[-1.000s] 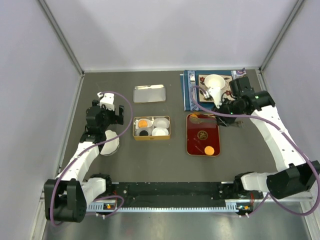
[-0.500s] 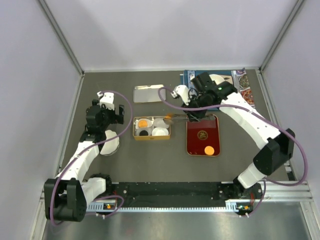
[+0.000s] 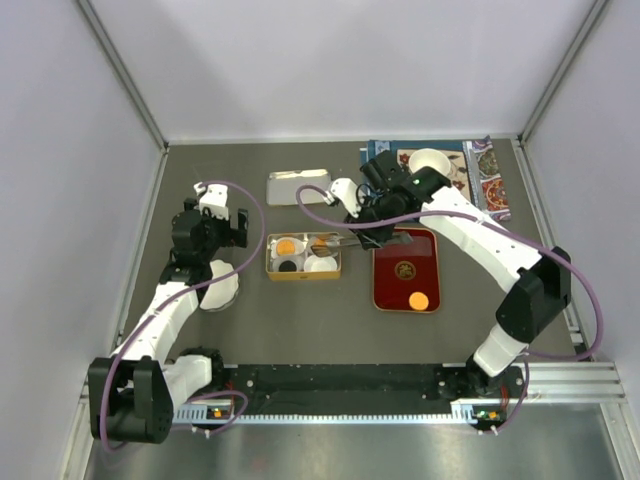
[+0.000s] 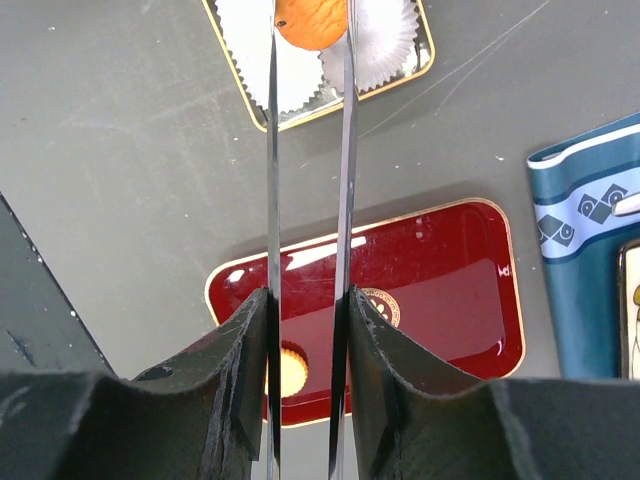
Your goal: Pack the cookies
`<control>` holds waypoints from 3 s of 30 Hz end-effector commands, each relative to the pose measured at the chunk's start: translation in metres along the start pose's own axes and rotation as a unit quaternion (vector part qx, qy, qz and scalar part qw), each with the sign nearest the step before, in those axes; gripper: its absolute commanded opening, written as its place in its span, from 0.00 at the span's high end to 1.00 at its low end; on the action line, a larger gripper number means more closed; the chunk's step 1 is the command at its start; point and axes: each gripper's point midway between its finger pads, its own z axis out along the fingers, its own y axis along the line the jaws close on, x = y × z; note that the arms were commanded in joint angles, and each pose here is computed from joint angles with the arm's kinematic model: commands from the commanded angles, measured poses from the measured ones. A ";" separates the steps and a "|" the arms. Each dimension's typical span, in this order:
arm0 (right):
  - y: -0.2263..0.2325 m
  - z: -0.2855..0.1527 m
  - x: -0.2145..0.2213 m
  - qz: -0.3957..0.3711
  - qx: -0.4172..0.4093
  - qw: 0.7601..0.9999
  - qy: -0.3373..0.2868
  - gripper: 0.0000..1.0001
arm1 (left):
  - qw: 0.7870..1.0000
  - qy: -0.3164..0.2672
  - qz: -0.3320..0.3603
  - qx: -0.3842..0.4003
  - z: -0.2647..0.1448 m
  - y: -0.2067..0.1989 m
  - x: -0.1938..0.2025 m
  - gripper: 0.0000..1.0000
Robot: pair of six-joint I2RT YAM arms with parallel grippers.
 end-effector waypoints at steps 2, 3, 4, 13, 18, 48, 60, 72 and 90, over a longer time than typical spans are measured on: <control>0.003 0.007 -0.014 -0.017 0.004 1.000 -0.021 0.86 | 0.999 -0.039 0.002 -0.006 0.000 0.005 -0.031 0.01; 0.004 0.008 -0.014 -0.017 0.004 1.000 -0.020 0.86 | 0.999 -0.038 0.000 -0.006 0.000 0.005 -0.030 0.01; 0.005 0.008 -0.014 -0.017 0.003 1.000 -0.019 0.86 | 0.999 -0.037 0.000 -0.004 0.000 0.004 -0.029 0.01; 0.012 0.017 -0.010 -0.023 -0.004 1.000 -0.007 0.85 | 0.999 -0.038 0.001 -0.006 0.000 0.005 -0.029 0.01; 0.013 0.020 -0.007 -0.025 -0.004 1.000 -0.001 0.85 | 0.999 -0.037 0.002 -0.005 0.000 0.005 -0.028 0.01; 0.020 0.020 0.000 -0.033 -0.006 0.999 0.008 0.58 | 0.999 -0.037 0.000 -0.004 -0.002 0.004 -0.028 0.01; 0.025 0.009 -0.002 -0.036 -0.001 0.999 -0.002 0.48 | 0.999 -0.036 -0.001 -0.004 -0.003 0.004 -0.027 0.01; 0.022 -0.019 -0.026 -0.043 0.019 0.998 -0.046 0.51 | 0.999 -0.034 0.002 -0.010 -0.003 0.006 -0.026 0.01; -0.004 -0.071 0.002 0.023 0.058 0.995 -0.081 0.55 | 0.999 -0.033 0.013 -0.006 -0.005 0.005 -0.025 0.01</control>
